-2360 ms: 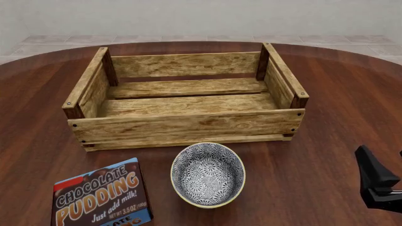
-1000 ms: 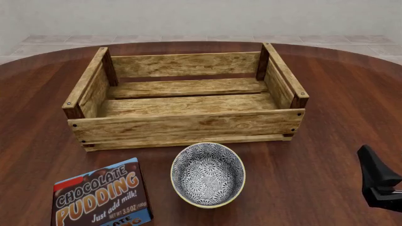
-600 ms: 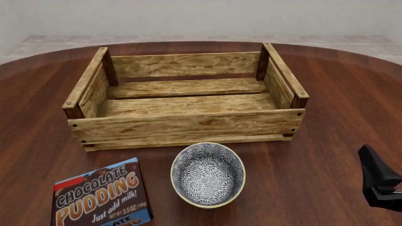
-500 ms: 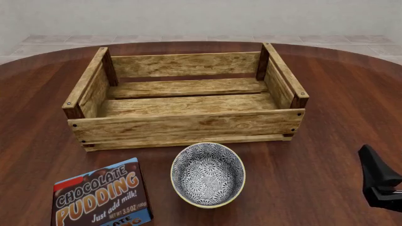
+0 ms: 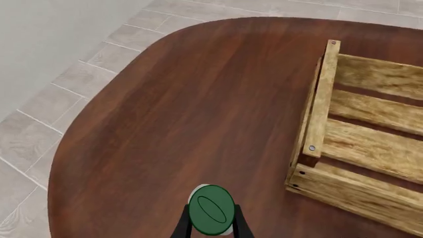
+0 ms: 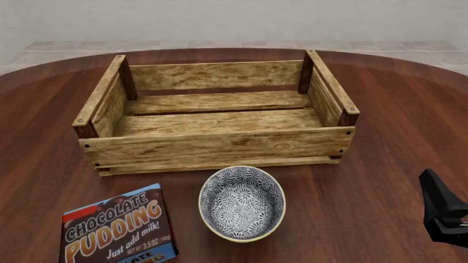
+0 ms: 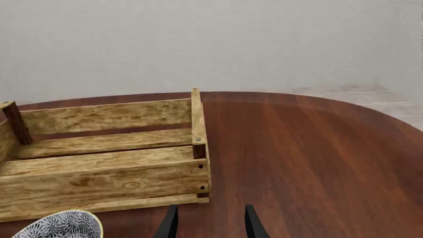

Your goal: Pick up the salad dressing and put it in the tray.

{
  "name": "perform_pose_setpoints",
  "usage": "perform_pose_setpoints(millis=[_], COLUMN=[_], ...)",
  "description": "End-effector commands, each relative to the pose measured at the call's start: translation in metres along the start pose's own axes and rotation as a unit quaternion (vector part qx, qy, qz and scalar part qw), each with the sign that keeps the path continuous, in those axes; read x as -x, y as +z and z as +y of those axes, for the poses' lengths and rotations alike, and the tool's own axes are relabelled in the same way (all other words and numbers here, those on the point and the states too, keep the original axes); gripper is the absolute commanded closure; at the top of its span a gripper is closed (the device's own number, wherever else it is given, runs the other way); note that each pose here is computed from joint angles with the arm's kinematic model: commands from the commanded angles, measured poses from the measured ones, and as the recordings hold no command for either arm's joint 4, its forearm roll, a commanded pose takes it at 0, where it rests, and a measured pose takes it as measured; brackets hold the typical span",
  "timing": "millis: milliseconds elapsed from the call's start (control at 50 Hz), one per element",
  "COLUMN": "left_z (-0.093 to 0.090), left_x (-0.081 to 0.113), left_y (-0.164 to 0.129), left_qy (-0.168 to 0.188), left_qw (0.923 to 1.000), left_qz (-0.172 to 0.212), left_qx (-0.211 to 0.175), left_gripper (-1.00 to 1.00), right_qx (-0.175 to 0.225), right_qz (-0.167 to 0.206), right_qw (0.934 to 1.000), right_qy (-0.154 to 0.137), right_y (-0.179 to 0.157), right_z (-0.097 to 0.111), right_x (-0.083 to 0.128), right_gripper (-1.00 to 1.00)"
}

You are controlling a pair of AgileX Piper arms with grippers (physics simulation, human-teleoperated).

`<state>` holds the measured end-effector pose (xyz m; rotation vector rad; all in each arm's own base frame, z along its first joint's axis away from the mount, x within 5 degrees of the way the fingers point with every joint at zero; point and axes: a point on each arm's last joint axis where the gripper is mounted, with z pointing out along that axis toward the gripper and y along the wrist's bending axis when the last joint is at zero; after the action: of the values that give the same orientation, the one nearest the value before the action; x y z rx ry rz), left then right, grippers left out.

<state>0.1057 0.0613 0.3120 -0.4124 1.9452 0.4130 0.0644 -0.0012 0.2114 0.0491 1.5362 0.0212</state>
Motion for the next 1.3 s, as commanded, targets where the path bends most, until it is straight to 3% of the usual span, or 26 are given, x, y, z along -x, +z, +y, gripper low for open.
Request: perform_pose_setpoints(millis=[20,320,360,480,500,540,560,600,820,1080,1300], left_z=[-0.008,-0.023,-0.035,-0.041,-0.047,-0.052,-0.06,-0.062,-0.075,-0.078,-0.083], left_x=[0.016,0.043,0.023,0.028,0.033,0.069,0.051,0.052,0.083,0.116,0.141], left_y=[-0.01,-0.024,-0.004,0.003,0.008,0.006,0.031,0.033,0.035,0.031,0.026], left_qy=[0.031,0.076,0.087,0.081,0.088,0.094,0.093,0.095,0.117,0.135,0.135], left_qw=[0.9985,0.9884,0.9829,0.981,0.978,0.9753,0.9754,0.9746,0.9661,0.9587,0.9523], left_qz=[-0.03,-0.085,-0.109,-0.113,-0.117,-0.119,-0.12,-0.122,-0.14,-0.173,-0.199], left_qx=[-0.034,-0.101,-0.12,-0.135,-0.148,-0.16,-0.16,-0.162,-0.182,-0.181,-0.189], left_gripper=[1.0,1.0,1.0,1.0,1.0,1.0,1.0,1.0,1.0,1.0,1.0], right_qx=[-0.001,0.004,0.002,0.0,0.0,-0.001,-0.001,-0.002,0.0,0.0,0.0], right_qz=[-0.001,-0.003,-0.003,-0.003,-0.004,-0.003,-0.003,-0.003,-0.002,-0.002,-0.002], right_qw=[1.0,1.0,1.0,1.0,1.0,1.0,1.0,1.0,1.0,1.0,1.0], right_qy=[0.0,-0.006,-0.006,-0.006,-0.006,-0.005,-0.004,-0.004,-0.003,-0.002,-0.001], right_y=[-0.001,-0.004,-0.004,-0.004,-0.004,-0.005,-0.004,-0.004,-0.003,-0.003,-0.003], right_z=[0.0,0.0,0.0,0.0,0.0,0.0,0.0,0.0,0.0,0.0,0.0], right_x=[0.0,0.0,0.0,0.0,0.0,-0.001,-0.001,-0.001,0.0,0.0,-0.001], right_gripper=[-1.0,-1.0,-1.0,-1.0,-1.0,-1.0,-1.0,-1.0,-1.0,-1.0,-1.0])
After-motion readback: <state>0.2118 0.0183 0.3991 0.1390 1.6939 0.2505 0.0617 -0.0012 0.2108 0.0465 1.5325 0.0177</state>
